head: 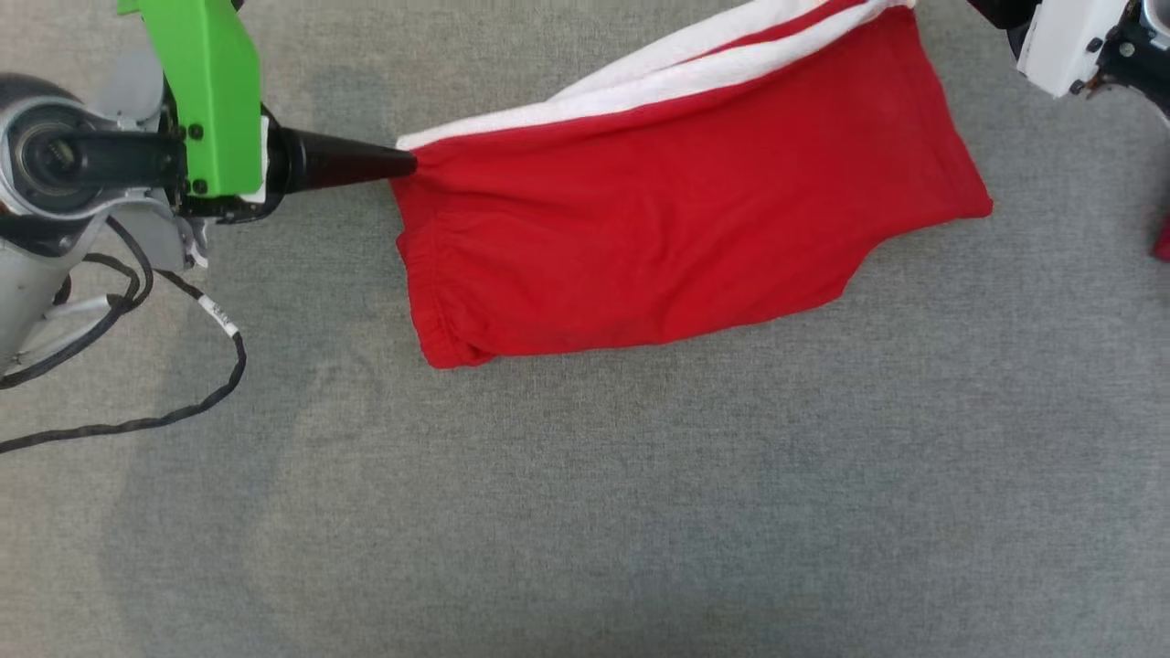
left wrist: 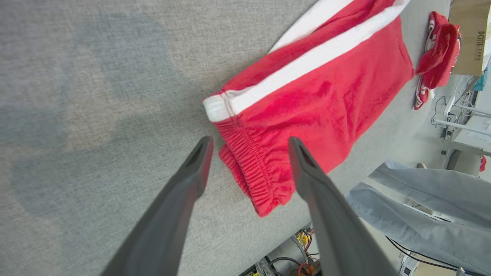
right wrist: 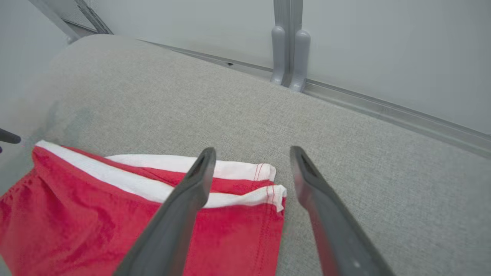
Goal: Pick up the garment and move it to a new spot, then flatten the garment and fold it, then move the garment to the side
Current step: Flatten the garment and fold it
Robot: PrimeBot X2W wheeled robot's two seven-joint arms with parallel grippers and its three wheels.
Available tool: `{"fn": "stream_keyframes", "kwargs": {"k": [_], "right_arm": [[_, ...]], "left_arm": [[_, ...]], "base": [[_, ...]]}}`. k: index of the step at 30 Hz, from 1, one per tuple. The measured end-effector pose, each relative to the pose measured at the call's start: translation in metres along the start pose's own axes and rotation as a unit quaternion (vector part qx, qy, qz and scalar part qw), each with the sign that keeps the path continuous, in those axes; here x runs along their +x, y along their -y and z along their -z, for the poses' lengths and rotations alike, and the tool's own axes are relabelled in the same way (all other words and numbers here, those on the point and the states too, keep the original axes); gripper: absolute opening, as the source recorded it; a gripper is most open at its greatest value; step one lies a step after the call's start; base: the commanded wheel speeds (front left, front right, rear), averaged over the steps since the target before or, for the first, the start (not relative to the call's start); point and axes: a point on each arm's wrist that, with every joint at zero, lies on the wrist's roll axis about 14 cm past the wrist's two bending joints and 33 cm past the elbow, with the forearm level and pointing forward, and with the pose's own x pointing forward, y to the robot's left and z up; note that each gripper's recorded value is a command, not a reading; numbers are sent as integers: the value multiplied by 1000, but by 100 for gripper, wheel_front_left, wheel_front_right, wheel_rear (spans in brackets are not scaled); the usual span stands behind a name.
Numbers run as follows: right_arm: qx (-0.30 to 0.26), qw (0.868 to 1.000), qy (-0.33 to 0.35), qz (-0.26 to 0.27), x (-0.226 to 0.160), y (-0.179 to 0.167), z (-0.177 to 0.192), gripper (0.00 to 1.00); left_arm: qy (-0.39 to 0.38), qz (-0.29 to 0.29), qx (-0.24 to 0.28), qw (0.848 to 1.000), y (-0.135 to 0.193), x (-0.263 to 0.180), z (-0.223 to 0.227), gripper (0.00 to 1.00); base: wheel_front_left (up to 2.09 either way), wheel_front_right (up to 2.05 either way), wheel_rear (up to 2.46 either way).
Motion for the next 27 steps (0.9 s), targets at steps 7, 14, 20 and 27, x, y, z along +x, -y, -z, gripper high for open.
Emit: {"fn": "stream_keyframes", "kwargs": {"k": [7,14,20,27], "right_arm": [[-14,991,128,31,-35,-2,-29,100],[2,979,199,42,-67,-17,-31,100],[21,968,239,74,-85,-13,-35,100],[50,973,208,87,-66,-15,11,100]], "left_arm": [[130,-17,74,989,7,-32,-12,100],[343,-65,141,927,10,-76,-32,100],[486,-93,149,856,11,-107,-23,100],[568,-131,130,802,4,-122,11,100]], "base": [[0,0,0],[0,0,0],[0,0,0],[0,0,0]]}}
